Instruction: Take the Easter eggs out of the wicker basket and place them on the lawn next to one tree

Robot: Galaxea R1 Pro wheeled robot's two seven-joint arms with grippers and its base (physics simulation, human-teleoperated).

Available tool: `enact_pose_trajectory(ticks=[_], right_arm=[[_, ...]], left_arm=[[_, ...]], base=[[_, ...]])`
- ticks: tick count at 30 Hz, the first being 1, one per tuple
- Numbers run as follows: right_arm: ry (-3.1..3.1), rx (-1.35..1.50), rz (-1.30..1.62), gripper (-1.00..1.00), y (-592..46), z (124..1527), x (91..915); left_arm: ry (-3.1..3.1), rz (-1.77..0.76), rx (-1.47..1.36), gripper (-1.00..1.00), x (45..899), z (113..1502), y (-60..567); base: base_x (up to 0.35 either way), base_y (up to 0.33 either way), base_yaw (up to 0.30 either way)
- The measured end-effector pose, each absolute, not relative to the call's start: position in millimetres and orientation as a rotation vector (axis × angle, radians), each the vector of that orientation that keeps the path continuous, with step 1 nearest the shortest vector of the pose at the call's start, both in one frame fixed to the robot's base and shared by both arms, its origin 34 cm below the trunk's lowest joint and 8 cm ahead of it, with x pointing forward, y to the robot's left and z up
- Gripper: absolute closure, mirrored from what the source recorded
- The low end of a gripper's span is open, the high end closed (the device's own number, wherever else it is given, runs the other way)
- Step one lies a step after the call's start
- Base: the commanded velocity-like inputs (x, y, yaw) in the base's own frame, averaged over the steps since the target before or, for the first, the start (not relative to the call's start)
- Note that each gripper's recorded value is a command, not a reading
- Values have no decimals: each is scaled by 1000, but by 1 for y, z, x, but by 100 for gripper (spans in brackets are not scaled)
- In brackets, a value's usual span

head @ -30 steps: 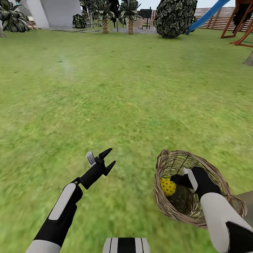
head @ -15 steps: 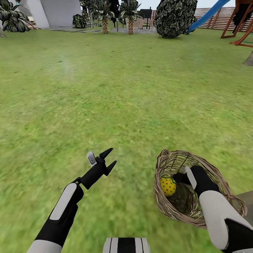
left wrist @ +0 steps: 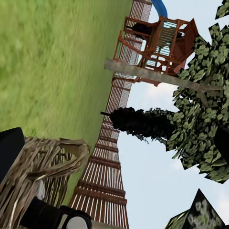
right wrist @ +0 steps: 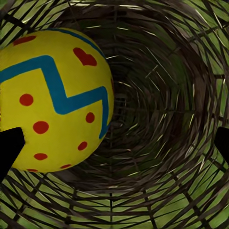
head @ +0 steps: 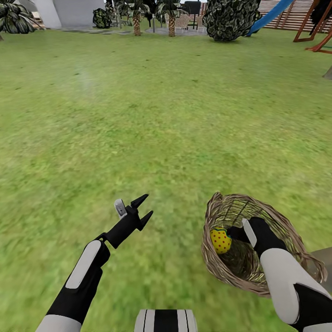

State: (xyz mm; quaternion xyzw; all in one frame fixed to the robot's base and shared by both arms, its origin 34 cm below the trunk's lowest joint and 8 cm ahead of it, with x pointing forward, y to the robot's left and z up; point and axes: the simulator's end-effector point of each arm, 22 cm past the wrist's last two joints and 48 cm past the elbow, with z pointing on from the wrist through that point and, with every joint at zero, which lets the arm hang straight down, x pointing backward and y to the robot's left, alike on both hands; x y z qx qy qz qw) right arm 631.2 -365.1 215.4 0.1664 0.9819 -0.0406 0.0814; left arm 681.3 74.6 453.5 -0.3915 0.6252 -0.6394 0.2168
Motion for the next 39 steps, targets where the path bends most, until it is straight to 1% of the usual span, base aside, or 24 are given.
enact_pose_trajectory(ticks=[4,8,13,22,39], right_arm=[[2930,494,-104,-100,-363,216,633],[2917,481,-1,-100,-350,218,640],[2919,475,54,-100,-344,211,642],[2892,470,66,-100,-344,218,660],[2912,470,64,-100,-343,189,653]], left_arm=[[1738,-1774,-1080,-100,680,453,72],[1749,-1781,-1070,-100,678,453,67],[1757,-1770,-1091,-100,678,442,67],[1759,-1760,-1102,-100,678,437,68],[1790,-1748,-1158,-100,674,404,67]], base=[[0,0,0],[0,0,0],[0,0,0],[0,0,0],[0,0,0]])
